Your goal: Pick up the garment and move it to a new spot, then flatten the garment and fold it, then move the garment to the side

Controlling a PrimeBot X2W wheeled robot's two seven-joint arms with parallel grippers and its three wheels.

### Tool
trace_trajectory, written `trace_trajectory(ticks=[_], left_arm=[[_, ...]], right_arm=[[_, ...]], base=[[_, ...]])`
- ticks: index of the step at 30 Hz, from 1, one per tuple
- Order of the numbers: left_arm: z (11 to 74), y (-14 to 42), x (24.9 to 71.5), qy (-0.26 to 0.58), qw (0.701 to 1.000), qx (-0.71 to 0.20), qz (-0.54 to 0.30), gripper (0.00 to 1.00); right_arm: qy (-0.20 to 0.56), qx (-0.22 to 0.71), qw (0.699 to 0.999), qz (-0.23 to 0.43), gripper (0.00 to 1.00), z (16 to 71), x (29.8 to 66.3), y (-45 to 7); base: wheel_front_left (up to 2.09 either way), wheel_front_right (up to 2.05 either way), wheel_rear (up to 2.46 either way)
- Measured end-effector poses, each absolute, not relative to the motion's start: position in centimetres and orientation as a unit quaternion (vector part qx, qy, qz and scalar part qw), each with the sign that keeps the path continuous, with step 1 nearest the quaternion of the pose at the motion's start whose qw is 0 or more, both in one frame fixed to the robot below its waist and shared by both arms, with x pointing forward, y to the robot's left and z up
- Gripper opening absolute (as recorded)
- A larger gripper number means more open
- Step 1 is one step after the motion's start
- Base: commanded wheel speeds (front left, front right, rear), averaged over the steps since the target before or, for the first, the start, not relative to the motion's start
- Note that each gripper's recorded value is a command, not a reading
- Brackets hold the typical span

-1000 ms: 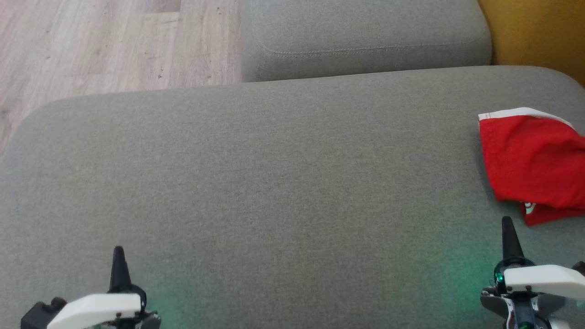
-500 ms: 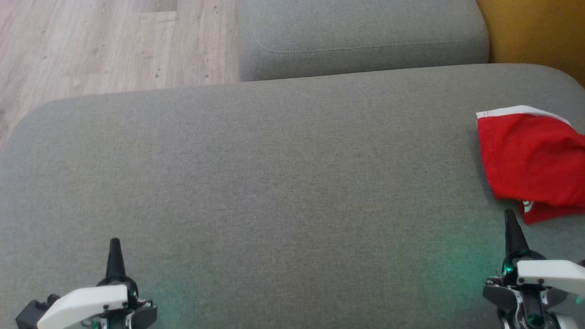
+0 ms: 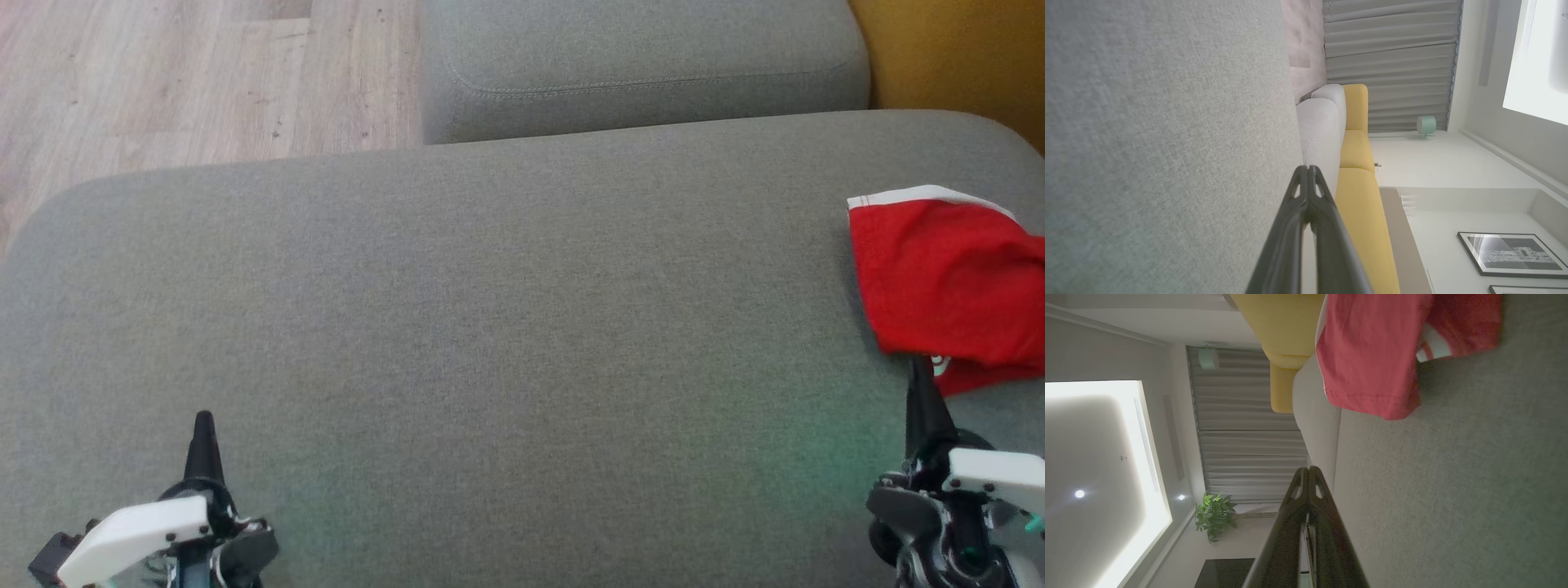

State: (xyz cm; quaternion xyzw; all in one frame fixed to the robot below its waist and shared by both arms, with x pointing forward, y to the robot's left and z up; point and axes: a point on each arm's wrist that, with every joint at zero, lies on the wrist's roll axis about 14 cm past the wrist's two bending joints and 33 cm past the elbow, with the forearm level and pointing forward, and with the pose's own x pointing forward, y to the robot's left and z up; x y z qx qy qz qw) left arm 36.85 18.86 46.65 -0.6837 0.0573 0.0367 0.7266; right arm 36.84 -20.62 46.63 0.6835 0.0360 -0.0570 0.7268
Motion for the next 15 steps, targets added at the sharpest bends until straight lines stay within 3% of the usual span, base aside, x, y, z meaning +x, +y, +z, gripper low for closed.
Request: trace_trajectory(ticks=[6,15], left_arm=[[47.30,18.85,37.27,0.047,0.706,-0.706,0.028,0.00],[47.60,18.84,37.48,0.044,0.706,-0.706,0.025,0.00]], right_arm=[[0.026,0.709,0.704,-0.047,0.00,47.44,37.24,-20.66],[0.025,0.709,0.703,-0.047,0.00,47.45,37.24,-20.69]], base=[[0.00,0.00,0.00],[0.00,0.00,0.00]])
